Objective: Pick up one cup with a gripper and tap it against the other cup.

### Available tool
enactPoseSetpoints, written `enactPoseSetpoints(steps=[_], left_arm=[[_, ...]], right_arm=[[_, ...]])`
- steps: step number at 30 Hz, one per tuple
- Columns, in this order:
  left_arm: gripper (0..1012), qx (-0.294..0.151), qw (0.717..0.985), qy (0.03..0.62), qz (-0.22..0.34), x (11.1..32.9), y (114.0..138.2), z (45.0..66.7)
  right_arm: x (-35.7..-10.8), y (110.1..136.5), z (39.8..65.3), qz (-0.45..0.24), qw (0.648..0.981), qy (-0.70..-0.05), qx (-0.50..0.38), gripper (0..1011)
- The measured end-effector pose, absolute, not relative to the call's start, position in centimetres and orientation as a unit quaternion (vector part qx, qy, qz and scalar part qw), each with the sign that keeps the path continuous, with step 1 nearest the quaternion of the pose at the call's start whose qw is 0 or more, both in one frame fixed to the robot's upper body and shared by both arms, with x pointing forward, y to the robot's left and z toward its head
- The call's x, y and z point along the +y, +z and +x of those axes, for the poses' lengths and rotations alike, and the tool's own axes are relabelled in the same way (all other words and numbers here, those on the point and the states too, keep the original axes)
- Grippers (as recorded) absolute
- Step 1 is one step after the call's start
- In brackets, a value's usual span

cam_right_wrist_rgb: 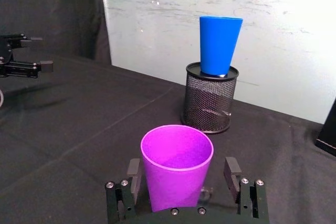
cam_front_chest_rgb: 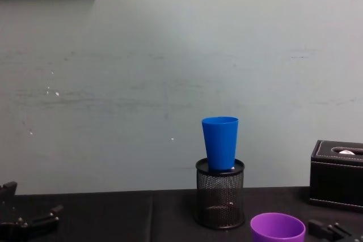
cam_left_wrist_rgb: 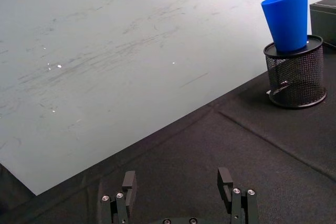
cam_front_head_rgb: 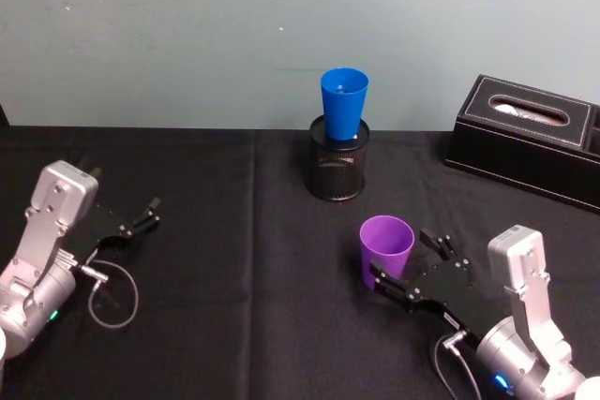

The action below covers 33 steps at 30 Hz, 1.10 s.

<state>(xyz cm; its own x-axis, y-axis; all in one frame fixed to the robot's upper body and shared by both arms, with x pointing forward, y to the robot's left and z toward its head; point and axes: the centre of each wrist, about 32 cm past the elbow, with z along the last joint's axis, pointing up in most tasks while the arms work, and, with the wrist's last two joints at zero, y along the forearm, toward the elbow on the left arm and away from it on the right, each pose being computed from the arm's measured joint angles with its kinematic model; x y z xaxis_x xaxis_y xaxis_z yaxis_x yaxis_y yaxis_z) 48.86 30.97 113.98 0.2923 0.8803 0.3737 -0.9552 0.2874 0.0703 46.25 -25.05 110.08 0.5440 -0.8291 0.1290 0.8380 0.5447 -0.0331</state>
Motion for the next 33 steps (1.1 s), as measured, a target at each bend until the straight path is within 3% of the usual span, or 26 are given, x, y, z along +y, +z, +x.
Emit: enactPoseSetpoints(steps=[33], left_arm=[[1011, -0.132, 0.791, 0.58, 0.141, 31.0, 114.0, 48.9]], right_arm=[[-24.3, 109.8, 48.1, -0.03, 0.886, -0.462, -0.03, 1003]])
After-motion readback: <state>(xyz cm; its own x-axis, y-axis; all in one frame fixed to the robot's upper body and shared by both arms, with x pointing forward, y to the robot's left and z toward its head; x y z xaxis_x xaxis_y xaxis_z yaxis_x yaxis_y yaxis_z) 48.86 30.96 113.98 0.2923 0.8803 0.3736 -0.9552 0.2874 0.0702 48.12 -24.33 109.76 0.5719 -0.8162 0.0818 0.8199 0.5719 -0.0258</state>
